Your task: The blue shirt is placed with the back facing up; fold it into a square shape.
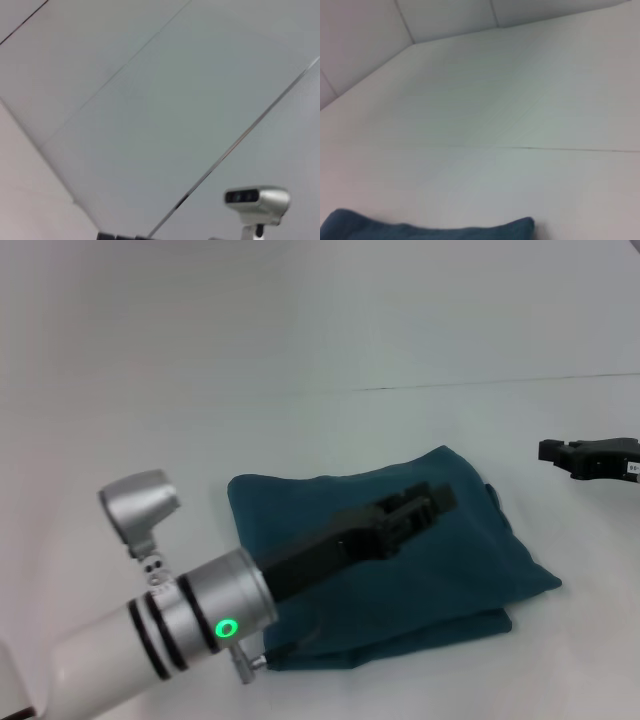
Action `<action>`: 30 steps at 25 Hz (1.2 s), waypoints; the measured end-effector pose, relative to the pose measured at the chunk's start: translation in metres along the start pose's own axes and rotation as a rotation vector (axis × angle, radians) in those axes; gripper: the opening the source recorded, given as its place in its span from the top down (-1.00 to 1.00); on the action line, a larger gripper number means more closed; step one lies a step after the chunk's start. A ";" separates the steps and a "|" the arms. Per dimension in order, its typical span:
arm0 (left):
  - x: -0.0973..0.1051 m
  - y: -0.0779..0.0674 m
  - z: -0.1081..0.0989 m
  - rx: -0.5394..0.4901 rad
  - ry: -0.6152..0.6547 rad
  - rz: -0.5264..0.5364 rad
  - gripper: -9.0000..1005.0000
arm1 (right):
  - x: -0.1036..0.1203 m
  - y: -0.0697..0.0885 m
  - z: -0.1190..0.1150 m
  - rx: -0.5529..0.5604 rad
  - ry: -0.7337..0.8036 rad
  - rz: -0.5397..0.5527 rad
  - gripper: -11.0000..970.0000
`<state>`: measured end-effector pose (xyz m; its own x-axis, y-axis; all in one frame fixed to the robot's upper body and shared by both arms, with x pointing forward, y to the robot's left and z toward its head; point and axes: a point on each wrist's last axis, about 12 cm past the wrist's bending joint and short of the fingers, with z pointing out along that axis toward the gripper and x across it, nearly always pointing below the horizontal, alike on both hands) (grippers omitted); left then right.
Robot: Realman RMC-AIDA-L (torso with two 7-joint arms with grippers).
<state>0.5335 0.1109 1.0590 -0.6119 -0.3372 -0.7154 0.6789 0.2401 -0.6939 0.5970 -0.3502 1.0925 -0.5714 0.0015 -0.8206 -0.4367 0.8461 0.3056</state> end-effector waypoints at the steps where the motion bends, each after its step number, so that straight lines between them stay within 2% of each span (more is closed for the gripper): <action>1: -0.002 0.000 -0.004 0.011 -0.012 0.008 0.46 | -0.001 -0.001 -0.001 0.005 -0.003 0.009 0.92; 8: -0.020 0.012 -0.039 -0.025 -0.079 0.060 -0.05 | -0.008 -0.004 -0.006 0.000 -0.014 0.157 0.90; 9: -0.020 0.012 -0.039 -0.025 -0.079 0.060 -0.12 | -0.010 -0.004 -0.006 -0.009 -0.004 0.175 0.90; 10: -0.025 0.017 -0.052 -0.052 -0.092 0.083 -0.20 | -0.011 -0.003 -0.007 -0.022 0.009 0.196 0.89; 13: -0.029 0.022 -0.067 -0.092 -0.102 0.117 -0.40 | -0.013 -0.001 -0.008 -0.045 0.062 0.255 0.48; 20: -0.039 0.035 -0.098 -0.217 -0.132 0.130 -0.78 | -0.014 0.003 -0.009 -0.076 0.141 0.342 0.25; 24: -0.044 0.046 -0.108 -0.312 -0.150 0.107 -0.77 | -0.013 0.005 -0.009 -0.091 0.152 0.356 0.11; 30: -0.051 0.060 -0.107 -0.432 -0.140 0.042 -0.77 | -0.013 0.006 -0.009 -0.098 0.156 0.363 0.11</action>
<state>0.5621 0.2395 1.0446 -0.5063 -0.4319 -0.7465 0.4524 0.6040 -0.6562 0.5955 -0.3497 1.1093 -0.7960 0.2033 -0.5701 -0.2471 0.7507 0.6127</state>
